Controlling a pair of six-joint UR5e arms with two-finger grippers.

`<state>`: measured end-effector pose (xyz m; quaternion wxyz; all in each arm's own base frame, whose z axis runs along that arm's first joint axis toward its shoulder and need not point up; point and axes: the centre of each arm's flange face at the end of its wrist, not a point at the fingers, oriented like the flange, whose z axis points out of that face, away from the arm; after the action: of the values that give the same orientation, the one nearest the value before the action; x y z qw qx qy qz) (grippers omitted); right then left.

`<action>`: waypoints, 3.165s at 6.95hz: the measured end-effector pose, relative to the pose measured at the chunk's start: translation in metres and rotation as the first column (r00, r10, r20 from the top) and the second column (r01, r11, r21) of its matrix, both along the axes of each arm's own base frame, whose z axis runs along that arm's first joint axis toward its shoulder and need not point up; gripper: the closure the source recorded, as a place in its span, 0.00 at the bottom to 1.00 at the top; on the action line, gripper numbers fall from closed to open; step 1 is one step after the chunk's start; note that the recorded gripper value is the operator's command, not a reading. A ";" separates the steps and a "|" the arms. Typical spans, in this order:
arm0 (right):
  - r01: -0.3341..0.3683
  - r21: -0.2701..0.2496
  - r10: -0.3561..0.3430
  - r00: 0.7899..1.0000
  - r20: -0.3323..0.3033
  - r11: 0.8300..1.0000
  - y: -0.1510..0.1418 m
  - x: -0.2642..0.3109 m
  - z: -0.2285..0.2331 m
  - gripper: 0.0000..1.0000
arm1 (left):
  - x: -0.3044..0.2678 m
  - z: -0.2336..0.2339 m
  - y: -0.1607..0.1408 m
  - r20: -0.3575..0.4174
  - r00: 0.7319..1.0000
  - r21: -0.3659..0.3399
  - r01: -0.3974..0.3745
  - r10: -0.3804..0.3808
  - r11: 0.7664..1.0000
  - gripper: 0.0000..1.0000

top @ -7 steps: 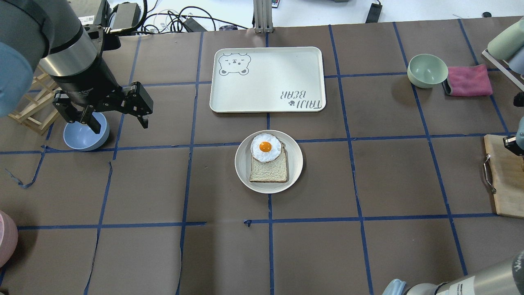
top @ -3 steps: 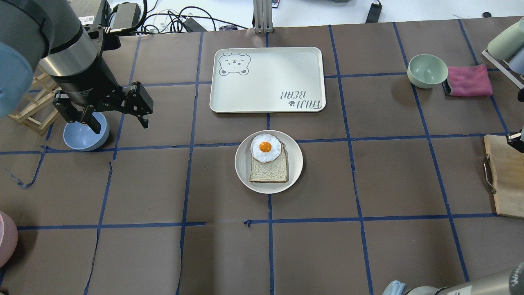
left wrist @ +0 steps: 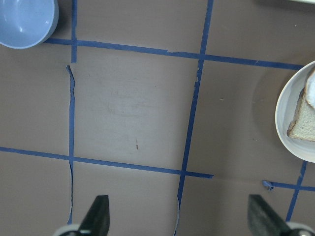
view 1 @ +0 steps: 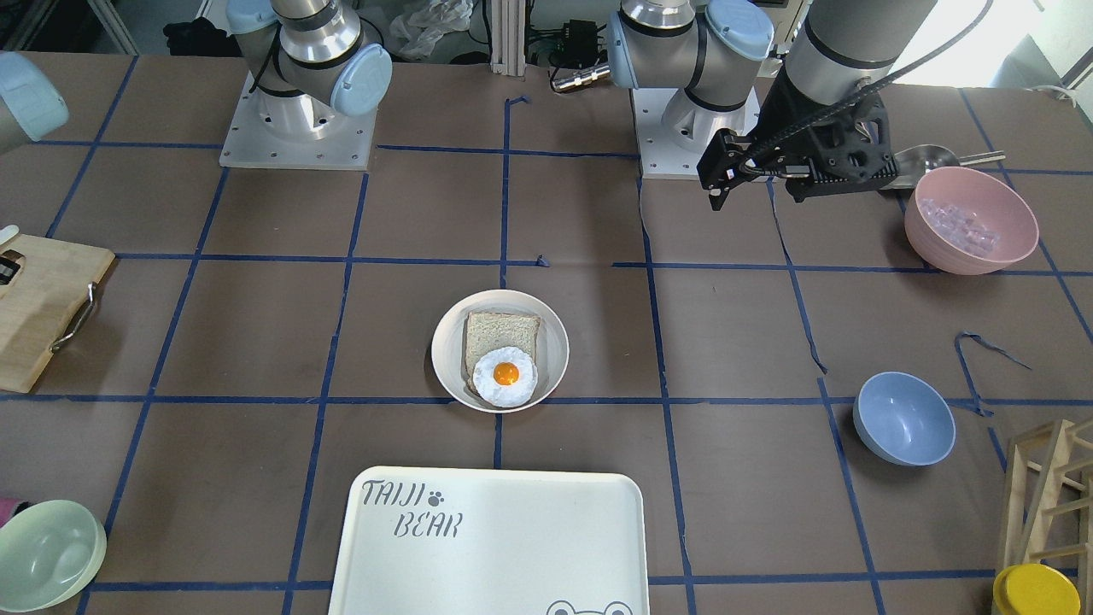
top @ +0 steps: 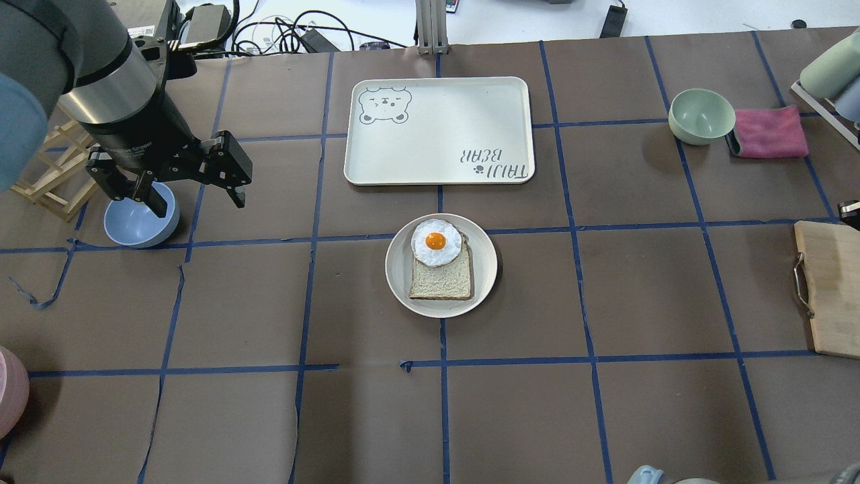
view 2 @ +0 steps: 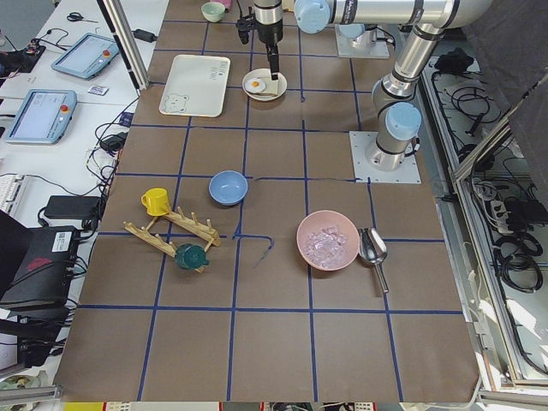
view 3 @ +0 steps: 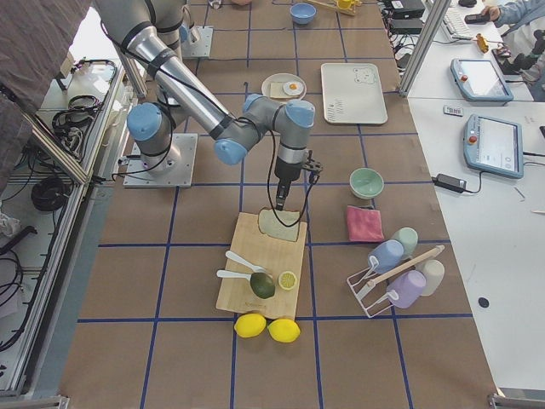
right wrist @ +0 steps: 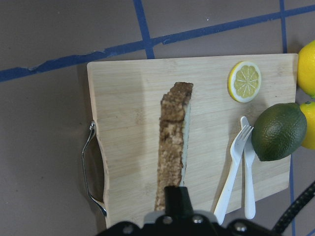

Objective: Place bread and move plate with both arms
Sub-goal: 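Lift the bread slice upright off the cutting board with the right gripper, then carry the bread over the egg toast and lay it on top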

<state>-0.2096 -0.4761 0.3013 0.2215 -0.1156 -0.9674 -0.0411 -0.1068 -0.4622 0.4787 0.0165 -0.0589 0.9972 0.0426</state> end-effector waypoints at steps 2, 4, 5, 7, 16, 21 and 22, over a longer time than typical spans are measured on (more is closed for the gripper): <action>-0.040 -0.030 0.039 0.999 -0.014 0.999 -0.006 0.048 0.026 1.00 | 0.000 0.001 0.001 -0.003 1.000 0.002 0.019 -0.019 1.000 0.00; -0.072 -0.069 0.073 0.997 0.020 0.995 -0.020 0.136 0.042 1.00 | 0.000 0.000 0.000 -0.005 0.999 0.007 0.034 -0.034 0.999 0.00; -0.080 -0.075 0.083 0.996 0.044 0.994 -0.026 0.195 0.050 1.00 | 0.000 -0.002 -0.001 -0.004 0.999 0.010 0.036 -0.036 0.999 0.00; -0.075 -0.126 0.089 0.989 0.114 0.989 -0.030 0.331 0.081 1.00 | 0.001 -0.002 0.000 0.004 0.999 0.013 0.038 -0.038 0.999 0.00; -0.141 -0.173 0.182 0.952 0.246 0.975 0.000 0.597 0.012 1.00 | 0.003 -0.002 0.001 0.008 0.998 0.015 0.059 -0.059 0.998 0.00; -0.167 -0.130 0.194 0.953 0.234 0.977 -0.002 0.599 -0.009 1.00 | 0.003 -0.003 0.000 0.007 0.998 0.016 0.063 -0.063 0.998 0.00; -0.167 -0.123 0.192 0.954 0.232 0.978 -0.003 0.600 -0.013 1.00 | 0.003 -0.003 0.000 0.007 0.998 0.016 0.063 -0.063 0.998 0.00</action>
<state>0.3904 -0.4788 0.2879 0.0980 -0.0325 -0.9945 0.0148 -0.1039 -0.4622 0.4757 0.0222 -0.0275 0.9981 0.0496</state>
